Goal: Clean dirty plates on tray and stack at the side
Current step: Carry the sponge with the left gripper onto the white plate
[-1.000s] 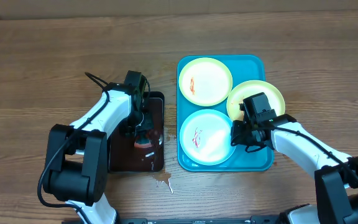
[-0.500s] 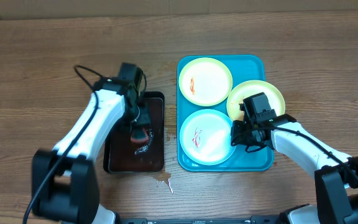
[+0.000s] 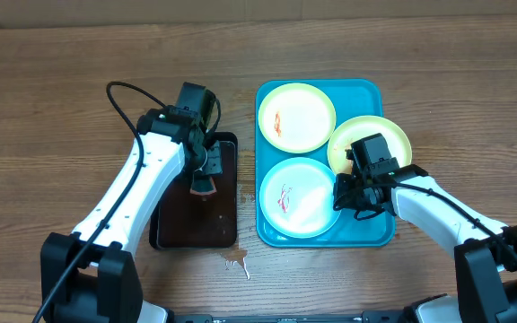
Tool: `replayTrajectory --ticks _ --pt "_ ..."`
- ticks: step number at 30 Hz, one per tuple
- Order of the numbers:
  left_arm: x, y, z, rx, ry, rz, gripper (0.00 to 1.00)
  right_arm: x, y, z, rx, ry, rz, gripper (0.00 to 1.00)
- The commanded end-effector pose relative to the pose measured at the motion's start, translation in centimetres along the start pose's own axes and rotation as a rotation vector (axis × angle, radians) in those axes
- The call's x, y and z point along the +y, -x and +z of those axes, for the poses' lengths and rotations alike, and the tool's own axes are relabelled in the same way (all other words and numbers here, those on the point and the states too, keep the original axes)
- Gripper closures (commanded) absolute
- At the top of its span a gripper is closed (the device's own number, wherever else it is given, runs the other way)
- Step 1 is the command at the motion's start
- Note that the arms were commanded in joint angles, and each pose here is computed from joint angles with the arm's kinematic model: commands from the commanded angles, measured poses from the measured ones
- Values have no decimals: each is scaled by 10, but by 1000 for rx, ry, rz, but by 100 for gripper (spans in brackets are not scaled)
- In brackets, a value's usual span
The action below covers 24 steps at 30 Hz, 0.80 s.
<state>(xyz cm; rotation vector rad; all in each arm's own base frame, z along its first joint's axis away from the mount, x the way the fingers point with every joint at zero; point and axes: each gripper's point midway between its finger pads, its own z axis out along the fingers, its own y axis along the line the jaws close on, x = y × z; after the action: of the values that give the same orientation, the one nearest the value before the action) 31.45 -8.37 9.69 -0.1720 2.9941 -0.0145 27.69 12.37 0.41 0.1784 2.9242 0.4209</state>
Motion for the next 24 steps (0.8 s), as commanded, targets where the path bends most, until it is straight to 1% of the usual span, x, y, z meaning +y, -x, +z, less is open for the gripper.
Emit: replayTrajectory --ticks 1,3,4,5,6,11,14,17,21,24 --pt "-24 11 -22 -27 -78 31 96 -9 -1 0 -8 -43 9 92" --pt "-43 15 -37 -38 -150 52 96 -9 -1 0 -8 -43 9 92" --pt "-61 16 -46 -49 -209 80 96 -9 -1 0 -8 -43 9 92" --pt "-68 16 -49 -54 -229 91 96 -9 -1 0 -8 -43 9 92" --pt "-86 15 -52 -66 -278 120 96 -9 -1 0 -8 -43 9 92" --pt "-144 2 -47 -87 -348 179 96 -9 -1 0 -8 -43 9 92" --pt "-178 -10 -31 -76 -367 227 96 -9 -1 0 -8 -43 9 92" --pt "-201 -19 -1 -34 -358 229 96 -9 -1 0 -7 -43 9 92" --pt "-210 -32 40 64 -336 191 96 -9 -1 0 -7 -43 9 92" --pt "-204 -38 58 120 -307 154 96 -9 -1 0 -7 -43 9 92"
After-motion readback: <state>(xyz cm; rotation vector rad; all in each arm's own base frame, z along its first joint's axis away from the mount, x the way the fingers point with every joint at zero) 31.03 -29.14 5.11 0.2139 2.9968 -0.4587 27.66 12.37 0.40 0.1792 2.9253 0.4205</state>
